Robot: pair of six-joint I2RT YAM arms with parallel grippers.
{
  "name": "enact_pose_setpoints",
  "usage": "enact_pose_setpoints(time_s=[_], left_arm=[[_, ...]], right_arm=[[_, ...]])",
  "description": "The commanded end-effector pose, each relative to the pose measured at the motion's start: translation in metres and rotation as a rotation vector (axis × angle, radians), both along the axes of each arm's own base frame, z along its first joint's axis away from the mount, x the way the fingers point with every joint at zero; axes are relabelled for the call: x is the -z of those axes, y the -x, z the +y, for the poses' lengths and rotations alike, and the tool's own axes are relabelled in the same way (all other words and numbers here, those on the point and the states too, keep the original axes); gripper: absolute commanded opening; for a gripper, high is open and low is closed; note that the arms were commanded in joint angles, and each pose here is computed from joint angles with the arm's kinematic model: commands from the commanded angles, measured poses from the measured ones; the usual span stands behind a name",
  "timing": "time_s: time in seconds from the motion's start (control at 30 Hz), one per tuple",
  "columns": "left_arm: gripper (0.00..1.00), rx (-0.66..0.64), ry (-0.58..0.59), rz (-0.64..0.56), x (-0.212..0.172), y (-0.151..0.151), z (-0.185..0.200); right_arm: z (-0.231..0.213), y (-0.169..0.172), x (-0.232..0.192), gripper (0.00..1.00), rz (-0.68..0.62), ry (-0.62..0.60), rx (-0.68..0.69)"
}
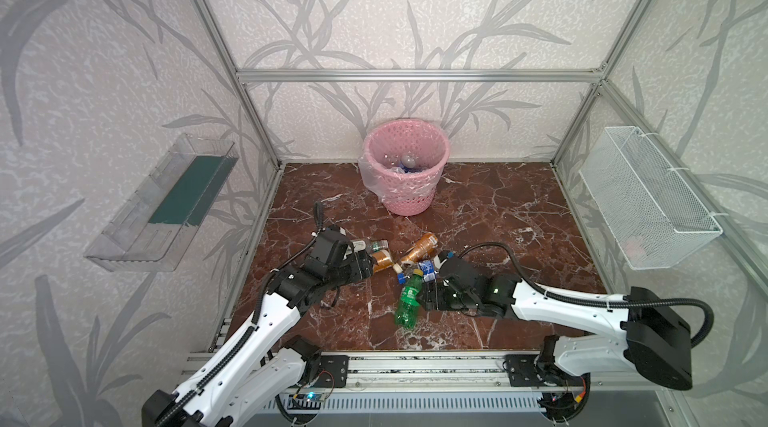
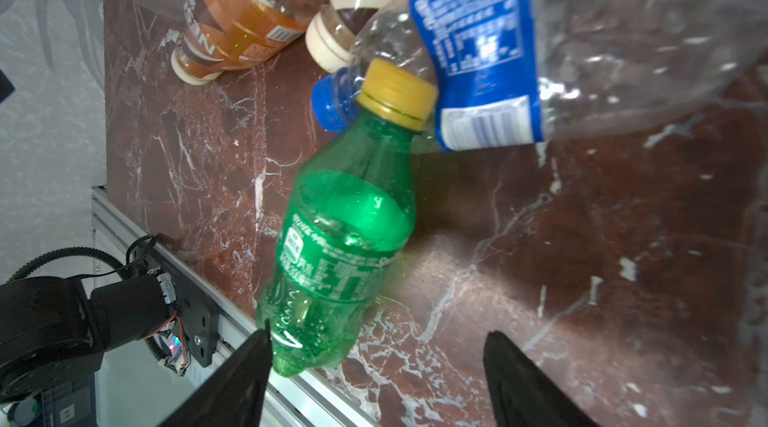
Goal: Throw the plastic bottles in the bin
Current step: 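Lower the right gripper onto the yellow-capped Sprite bottle and close it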
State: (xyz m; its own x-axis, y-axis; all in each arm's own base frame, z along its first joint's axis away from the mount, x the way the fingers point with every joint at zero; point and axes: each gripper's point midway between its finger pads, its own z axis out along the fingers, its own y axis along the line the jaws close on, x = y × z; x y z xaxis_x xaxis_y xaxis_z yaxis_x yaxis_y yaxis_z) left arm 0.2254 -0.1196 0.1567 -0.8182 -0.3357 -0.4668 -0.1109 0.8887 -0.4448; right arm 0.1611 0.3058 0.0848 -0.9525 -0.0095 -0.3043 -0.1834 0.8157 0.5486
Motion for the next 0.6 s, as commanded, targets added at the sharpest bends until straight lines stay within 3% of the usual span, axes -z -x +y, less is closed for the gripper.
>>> enact_pose_setpoints(time_s=[0.0, 0.57], left_arm=[[0.86, -0.031, -0.005, 0.0, 0.002, 0.003, 0.007], [0.86, -0.041, -0.009, 0.006, 0.005, 0.011, 0.015]], right_arm=[[0.016, -0.007, -0.011, 0.81, -0.018, -0.031, 0.004], [0.044, -0.005, 0.019, 0.82, 0.058, 0.017, -0.045]])
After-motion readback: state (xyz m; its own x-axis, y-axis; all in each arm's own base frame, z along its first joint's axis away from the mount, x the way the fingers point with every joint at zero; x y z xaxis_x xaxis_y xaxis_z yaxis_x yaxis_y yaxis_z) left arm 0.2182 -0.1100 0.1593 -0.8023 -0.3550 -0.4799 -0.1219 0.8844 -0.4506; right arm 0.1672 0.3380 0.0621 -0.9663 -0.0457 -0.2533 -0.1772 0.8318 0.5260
